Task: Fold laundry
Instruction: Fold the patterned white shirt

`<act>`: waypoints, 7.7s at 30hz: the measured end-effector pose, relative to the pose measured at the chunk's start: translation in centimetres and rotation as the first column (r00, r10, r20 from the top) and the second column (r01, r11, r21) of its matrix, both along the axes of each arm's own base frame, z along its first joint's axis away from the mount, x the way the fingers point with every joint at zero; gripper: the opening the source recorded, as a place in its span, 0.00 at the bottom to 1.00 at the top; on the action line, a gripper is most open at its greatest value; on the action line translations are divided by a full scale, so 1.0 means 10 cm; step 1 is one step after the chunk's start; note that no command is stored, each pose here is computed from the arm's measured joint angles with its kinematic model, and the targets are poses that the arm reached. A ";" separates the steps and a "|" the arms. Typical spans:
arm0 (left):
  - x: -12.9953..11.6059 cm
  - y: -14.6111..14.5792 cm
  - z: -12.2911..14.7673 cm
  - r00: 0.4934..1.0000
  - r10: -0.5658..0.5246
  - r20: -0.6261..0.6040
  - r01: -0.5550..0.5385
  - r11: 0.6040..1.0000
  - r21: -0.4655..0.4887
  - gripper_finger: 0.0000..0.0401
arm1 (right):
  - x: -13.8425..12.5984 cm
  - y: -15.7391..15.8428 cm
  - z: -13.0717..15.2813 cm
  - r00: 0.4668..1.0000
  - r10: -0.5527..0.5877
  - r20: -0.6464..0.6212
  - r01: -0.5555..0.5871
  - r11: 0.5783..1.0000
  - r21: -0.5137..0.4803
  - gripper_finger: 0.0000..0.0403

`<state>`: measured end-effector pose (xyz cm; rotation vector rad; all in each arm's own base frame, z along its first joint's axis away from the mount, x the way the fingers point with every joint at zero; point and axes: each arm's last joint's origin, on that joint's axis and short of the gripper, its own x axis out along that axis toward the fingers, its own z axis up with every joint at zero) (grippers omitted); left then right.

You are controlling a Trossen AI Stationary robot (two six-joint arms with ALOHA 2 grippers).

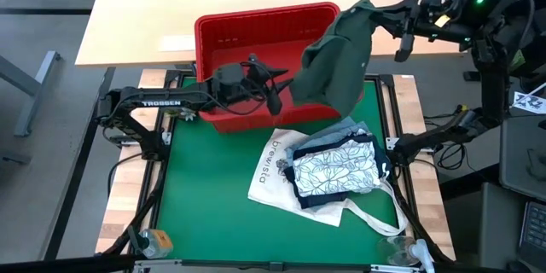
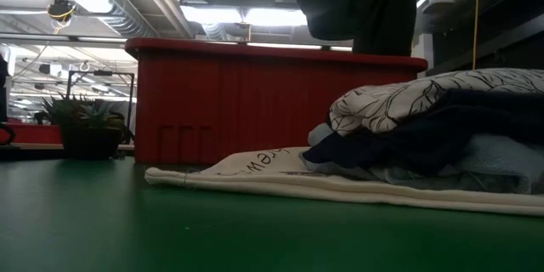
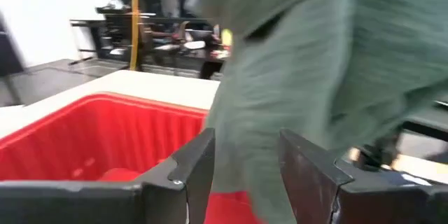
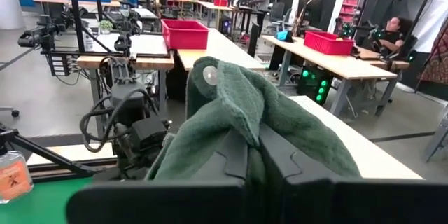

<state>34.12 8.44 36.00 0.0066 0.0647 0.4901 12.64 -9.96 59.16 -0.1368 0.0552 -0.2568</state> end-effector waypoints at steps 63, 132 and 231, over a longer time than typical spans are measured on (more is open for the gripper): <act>0.20 0.00 -0.19 0.936 -0.345 0.066 0.352 0.924 -0.148 0.38 | 0.33 -0.18 -0.14 0.917 0.399 -0.021 -0.395 0.914 0.092 0.02; 0.38 -0.36 -0.37 0.889 -0.447 0.098 0.454 0.837 -0.304 0.08 | 0.27 -0.12 -0.13 0.896 0.444 -0.025 -0.441 0.894 0.077 0.01; -1.17 -3.49 -0.41 0.944 -0.040 -0.327 -0.214 0.678 -0.703 0.00 | 2.59 0.07 -3.09 0.804 0.586 -0.101 -0.520 0.776 0.357 0.06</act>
